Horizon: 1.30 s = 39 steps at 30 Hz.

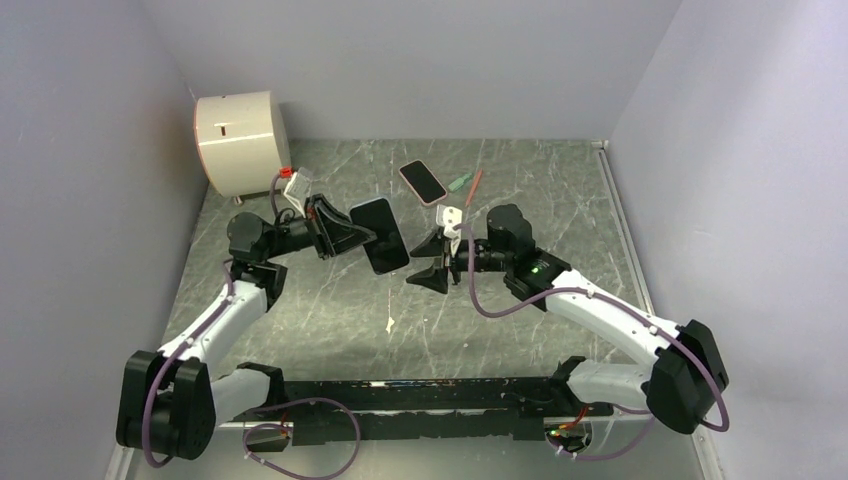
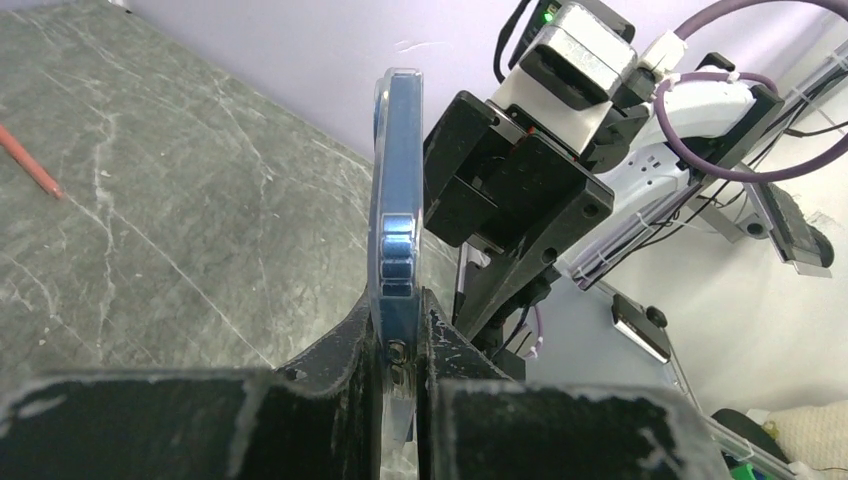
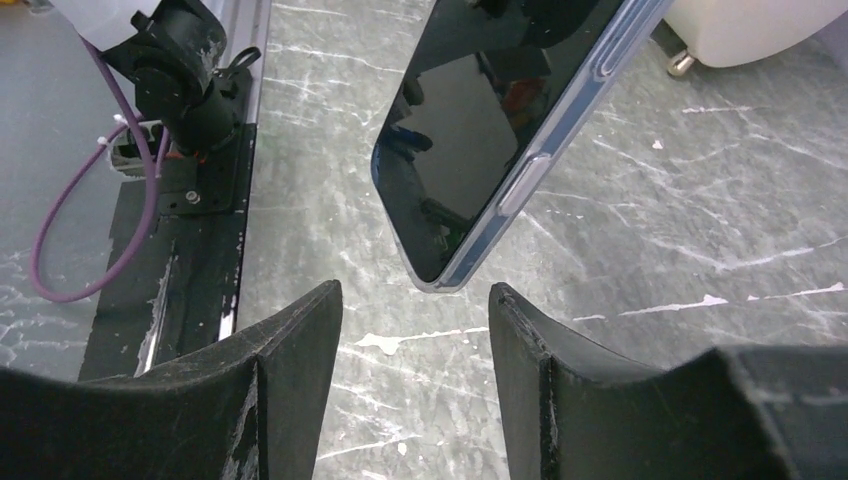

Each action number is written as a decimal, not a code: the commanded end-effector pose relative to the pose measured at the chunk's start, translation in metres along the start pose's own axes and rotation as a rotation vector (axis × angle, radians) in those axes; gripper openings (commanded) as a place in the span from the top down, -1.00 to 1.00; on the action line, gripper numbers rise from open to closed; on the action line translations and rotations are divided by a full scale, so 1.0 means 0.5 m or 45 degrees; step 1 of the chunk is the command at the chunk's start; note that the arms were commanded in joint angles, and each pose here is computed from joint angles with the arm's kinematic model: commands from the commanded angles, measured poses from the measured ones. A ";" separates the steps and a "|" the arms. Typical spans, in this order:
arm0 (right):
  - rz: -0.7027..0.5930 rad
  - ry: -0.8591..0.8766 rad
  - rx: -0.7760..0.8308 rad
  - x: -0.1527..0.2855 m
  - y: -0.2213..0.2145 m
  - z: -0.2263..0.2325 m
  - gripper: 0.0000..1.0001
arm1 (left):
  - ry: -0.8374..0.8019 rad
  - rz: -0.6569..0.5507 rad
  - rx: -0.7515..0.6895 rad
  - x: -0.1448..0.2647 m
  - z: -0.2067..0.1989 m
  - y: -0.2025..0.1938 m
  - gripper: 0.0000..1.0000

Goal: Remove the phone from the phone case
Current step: Remove the phone case from the phone.

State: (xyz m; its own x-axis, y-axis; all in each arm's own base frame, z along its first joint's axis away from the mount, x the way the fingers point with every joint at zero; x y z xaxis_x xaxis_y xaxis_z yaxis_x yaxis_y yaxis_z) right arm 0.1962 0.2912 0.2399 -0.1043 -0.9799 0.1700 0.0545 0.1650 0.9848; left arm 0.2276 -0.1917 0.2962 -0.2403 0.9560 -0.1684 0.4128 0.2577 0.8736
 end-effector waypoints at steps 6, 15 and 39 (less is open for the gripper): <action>0.015 0.109 0.079 -0.007 0.044 0.003 -0.04 | -0.008 -0.051 -0.137 -0.003 -0.035 0.026 0.95; 0.109 0.219 0.051 -0.008 0.049 0.016 0.23 | -0.026 -0.065 -0.149 -0.002 -0.042 0.027 0.95; 0.112 0.361 0.465 -0.021 0.059 -0.001 1.00 | -0.068 -0.077 -0.123 -0.001 -0.087 0.049 0.95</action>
State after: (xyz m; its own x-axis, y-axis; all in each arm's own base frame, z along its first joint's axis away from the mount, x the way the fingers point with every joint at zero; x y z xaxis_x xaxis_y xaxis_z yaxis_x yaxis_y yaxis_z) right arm 0.1971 0.3007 0.2456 0.1273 -0.9387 0.3202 -0.0910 0.3104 0.9462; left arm 0.2070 -0.1927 0.3054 -0.2151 0.9605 -0.1764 0.3676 0.2470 0.8966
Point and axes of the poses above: each gripper's point midway between its finger pads, its own x axis back along the fingers, its own z axis along the line the jaws close on, y = z × x, the point moved 3 cm from there along x, back along the fingers, and after that the axes turned 3 degrees about -x, right-handed, at the moved point
